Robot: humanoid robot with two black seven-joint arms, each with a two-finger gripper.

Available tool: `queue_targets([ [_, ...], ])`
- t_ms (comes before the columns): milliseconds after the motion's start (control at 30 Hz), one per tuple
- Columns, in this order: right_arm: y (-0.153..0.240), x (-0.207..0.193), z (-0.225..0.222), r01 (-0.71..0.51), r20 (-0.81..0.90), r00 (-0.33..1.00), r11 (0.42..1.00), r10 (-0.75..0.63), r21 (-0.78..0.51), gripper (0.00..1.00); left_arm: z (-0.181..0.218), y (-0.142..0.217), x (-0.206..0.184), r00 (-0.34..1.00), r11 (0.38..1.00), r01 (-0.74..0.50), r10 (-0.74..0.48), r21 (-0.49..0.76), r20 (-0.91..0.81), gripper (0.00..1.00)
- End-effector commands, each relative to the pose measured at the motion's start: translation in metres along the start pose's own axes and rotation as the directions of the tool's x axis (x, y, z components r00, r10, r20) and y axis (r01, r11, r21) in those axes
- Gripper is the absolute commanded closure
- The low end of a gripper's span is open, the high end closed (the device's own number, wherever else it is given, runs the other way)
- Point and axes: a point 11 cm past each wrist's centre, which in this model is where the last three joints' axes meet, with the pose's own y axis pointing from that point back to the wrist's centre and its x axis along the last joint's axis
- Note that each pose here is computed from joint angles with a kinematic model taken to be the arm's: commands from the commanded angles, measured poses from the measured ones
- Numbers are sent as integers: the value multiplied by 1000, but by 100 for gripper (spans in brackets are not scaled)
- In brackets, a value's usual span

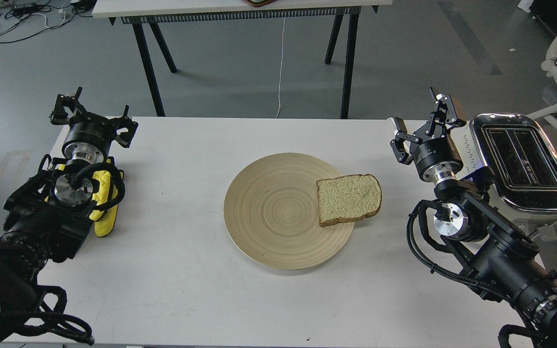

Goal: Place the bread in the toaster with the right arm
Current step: 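Move the right gripper away from the toaster toward the bread slice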

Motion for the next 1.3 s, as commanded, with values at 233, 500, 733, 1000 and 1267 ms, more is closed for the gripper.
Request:
queue_targets([
  [233, 0, -8, 6, 8, -76, 997, 999, -10, -31, 2, 0, 0, 0, 1000, 1000, 1, -1, 2, 1, 0],
  [500, 9, 16, -18, -74, -414, 909, 997, 54, -32, 2, 0, 0, 0, 1000, 1000, 1, -1, 2, 1, 0],
  [733, 33, 47, -17, -142, -655, 752, 988, 71, -56, 3, 0, 0, 0, 1000, 1000, 1, -1, 2, 1, 0],
  [1000, 53, 47, 14, -152, -751, 660, 983, 23, -104, 6, -2, 0, -1, 1000, 1000, 3, -3, 4, 0, 0],
  [1267, 67, 23, 56, -100, -738, 670, 975, -83, -200, 8, -1, 0, -1, 1000, 1000, 3, -3, 2, 1, 0],
])
